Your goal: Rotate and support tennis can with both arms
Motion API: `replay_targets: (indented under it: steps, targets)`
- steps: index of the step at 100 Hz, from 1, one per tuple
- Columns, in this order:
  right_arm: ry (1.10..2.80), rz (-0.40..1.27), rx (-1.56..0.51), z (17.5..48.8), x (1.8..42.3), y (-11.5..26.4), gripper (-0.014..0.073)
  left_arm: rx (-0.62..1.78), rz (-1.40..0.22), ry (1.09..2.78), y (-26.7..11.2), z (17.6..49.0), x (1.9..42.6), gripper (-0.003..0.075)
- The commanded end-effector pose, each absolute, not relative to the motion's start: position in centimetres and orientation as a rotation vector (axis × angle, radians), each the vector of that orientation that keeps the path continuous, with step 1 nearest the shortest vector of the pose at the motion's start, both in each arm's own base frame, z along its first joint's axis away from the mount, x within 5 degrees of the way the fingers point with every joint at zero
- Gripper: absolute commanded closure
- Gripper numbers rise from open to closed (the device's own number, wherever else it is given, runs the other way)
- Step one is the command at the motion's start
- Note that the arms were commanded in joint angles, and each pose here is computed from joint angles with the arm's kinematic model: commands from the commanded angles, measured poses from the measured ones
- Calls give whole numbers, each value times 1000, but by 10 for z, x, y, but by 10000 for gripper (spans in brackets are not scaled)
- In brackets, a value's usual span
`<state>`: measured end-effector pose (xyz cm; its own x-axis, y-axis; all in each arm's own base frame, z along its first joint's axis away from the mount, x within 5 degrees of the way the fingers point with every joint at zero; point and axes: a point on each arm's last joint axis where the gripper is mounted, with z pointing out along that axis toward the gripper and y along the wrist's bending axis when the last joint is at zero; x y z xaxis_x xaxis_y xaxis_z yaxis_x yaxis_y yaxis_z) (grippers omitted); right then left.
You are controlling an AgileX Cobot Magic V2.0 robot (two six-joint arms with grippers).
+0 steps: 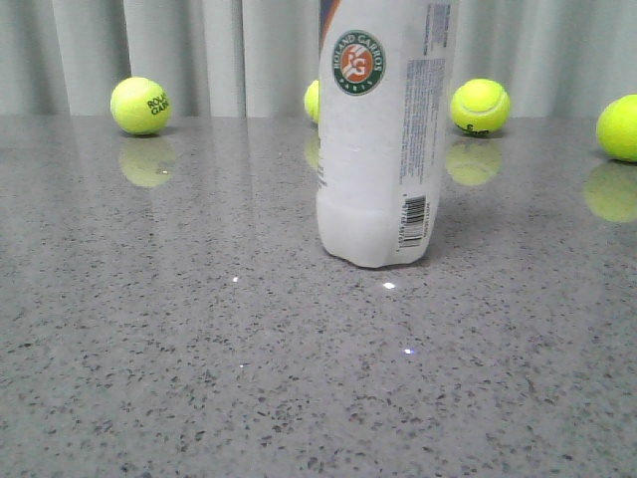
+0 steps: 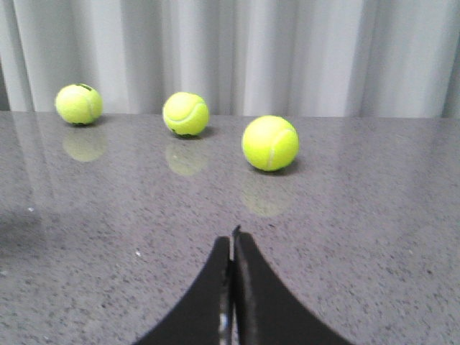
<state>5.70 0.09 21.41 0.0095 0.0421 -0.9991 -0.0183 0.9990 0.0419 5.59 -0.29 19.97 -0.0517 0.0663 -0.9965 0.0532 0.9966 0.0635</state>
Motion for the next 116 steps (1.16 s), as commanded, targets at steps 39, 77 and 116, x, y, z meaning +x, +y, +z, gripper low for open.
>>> replay_targets:
  steps: [39,77,116]
  targets:
    - [1447,23,22,208,55,0,664,78,5,1556,-3,194,55,738]
    - [1447,23,22,208,55,0,664,78,5,1556,-3,194,55,738]
    - [1447,23,22,208,55,0,664,78,5,1556,-3,194,55,738]
